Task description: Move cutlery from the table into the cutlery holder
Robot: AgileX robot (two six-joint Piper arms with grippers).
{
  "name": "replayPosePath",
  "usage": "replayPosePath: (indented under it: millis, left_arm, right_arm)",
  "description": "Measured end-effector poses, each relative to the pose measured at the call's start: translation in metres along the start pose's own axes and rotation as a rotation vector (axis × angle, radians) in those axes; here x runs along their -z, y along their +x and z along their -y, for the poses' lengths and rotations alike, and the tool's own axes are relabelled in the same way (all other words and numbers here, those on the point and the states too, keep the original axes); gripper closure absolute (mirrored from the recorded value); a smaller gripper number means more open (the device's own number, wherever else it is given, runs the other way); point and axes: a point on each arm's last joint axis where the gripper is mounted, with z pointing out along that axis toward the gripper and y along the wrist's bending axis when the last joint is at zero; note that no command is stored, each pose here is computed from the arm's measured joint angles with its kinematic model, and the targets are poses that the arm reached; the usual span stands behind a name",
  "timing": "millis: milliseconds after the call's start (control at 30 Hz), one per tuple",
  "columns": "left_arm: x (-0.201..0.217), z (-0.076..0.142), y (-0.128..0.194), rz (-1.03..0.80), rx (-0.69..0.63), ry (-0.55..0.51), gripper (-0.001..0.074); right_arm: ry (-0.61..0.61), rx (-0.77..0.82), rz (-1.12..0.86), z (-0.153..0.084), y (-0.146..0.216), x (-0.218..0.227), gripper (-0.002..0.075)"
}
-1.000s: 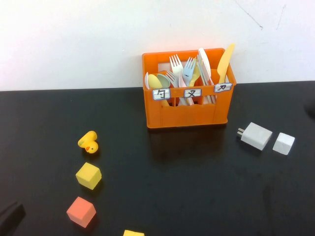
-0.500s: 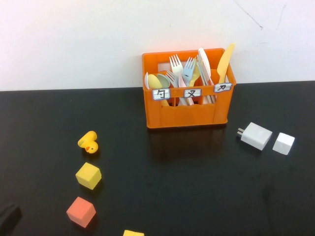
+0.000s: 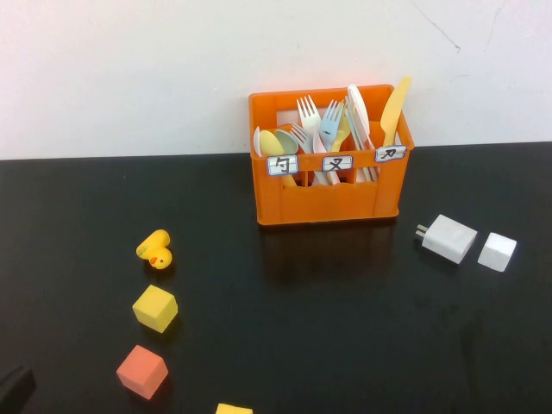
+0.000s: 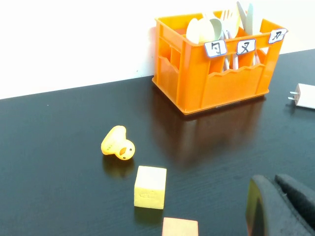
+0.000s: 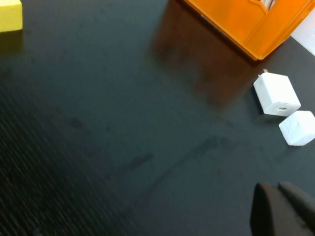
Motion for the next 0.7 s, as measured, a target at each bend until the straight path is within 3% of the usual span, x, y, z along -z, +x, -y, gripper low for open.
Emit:
replayPosePath:
  millis: [367,700]
  left_arm:
    - [-0.002,0.0,0.006,-0.014,-0.003,-0.004,0.0736]
    - [0.009,-0.01,0.008,0.125,0.11,-0.276,0.0736]
  right_arm:
    - [-0.002,0.007,-0.001,0.0,0.0,0.0,0.0728]
    - [-0.002,0.007,-0.001,0.0,0.0,0.0,0.0728]
